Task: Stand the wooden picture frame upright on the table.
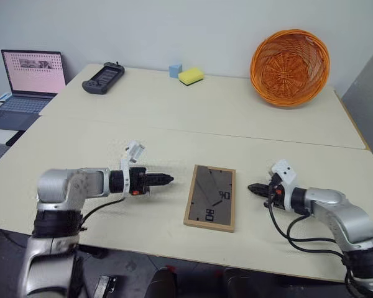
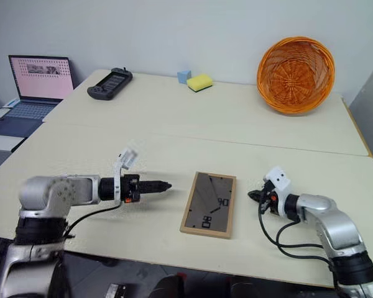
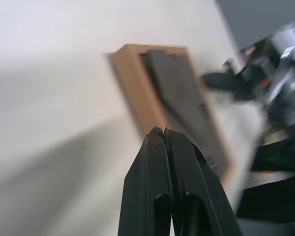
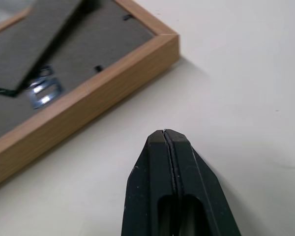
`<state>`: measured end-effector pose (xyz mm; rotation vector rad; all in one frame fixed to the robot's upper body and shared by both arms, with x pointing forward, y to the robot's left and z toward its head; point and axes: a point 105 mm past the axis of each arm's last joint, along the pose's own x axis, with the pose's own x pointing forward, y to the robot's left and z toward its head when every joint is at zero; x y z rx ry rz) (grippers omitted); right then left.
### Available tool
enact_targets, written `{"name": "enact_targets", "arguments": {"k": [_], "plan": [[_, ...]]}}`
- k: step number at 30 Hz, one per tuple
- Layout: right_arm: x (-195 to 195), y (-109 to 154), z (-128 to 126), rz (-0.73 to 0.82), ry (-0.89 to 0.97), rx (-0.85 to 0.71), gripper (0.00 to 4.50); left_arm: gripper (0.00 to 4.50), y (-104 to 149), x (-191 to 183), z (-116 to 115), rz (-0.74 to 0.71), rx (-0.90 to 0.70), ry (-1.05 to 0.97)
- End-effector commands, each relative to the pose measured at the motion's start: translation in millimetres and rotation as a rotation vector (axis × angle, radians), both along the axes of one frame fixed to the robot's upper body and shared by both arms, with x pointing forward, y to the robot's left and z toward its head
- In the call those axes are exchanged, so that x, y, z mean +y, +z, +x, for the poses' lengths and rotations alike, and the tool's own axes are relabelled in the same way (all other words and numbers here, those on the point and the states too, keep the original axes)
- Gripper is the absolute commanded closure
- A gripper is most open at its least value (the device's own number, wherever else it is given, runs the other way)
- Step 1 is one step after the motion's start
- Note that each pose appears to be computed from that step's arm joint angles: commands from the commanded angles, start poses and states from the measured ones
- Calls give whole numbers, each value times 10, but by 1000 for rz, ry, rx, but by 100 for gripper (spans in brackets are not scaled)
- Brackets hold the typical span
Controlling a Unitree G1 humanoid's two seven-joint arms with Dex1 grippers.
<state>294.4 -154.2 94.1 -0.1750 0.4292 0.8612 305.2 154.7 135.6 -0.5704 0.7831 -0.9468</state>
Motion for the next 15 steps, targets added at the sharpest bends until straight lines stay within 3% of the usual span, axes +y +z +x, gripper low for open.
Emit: {"name": "enact_targets", "arguments": {"k": [1,4,7,15], "plan": [[3,125,-108,12,29,-13,450,442,-73,-71,-118,-46,103,-10],[-4,104,-118,16,9,-2,450,442,-147,-104,-148,-51,166,-3],[-2,92,-129,15,5,3,450,399,-122,-119,-262,-62,198,-47],[-43,45,-123,14,-14,15,450,233,-25,-87,-266,-52,227,-30]]}}
